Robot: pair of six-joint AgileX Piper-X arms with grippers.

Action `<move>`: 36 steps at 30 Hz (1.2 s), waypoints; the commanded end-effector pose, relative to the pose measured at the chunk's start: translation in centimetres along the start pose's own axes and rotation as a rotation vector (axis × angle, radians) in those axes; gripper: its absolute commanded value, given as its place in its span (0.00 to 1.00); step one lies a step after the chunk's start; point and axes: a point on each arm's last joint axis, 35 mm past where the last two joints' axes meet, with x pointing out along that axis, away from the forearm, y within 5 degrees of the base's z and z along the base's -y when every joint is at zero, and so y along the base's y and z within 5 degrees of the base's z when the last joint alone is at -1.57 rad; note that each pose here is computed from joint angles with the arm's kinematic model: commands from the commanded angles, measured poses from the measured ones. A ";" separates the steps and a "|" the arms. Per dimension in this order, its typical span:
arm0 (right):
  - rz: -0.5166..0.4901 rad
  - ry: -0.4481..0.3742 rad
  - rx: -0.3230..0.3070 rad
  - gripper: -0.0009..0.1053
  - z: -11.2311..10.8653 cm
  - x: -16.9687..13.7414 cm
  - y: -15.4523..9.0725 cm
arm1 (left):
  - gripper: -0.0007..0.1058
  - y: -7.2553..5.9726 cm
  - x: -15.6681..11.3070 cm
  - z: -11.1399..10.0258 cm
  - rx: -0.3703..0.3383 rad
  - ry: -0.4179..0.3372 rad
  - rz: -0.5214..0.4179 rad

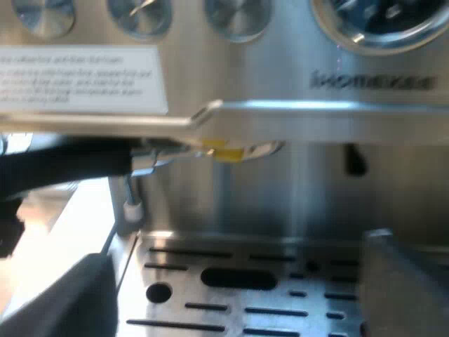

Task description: Put the handle in the coffee machine

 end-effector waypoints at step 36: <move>0.140 -0.204 -0.120 0.42 -5.5 8.1 1.1 | 0.01 -0.9 -0.9 2.2 0.167 -0.188 -0.150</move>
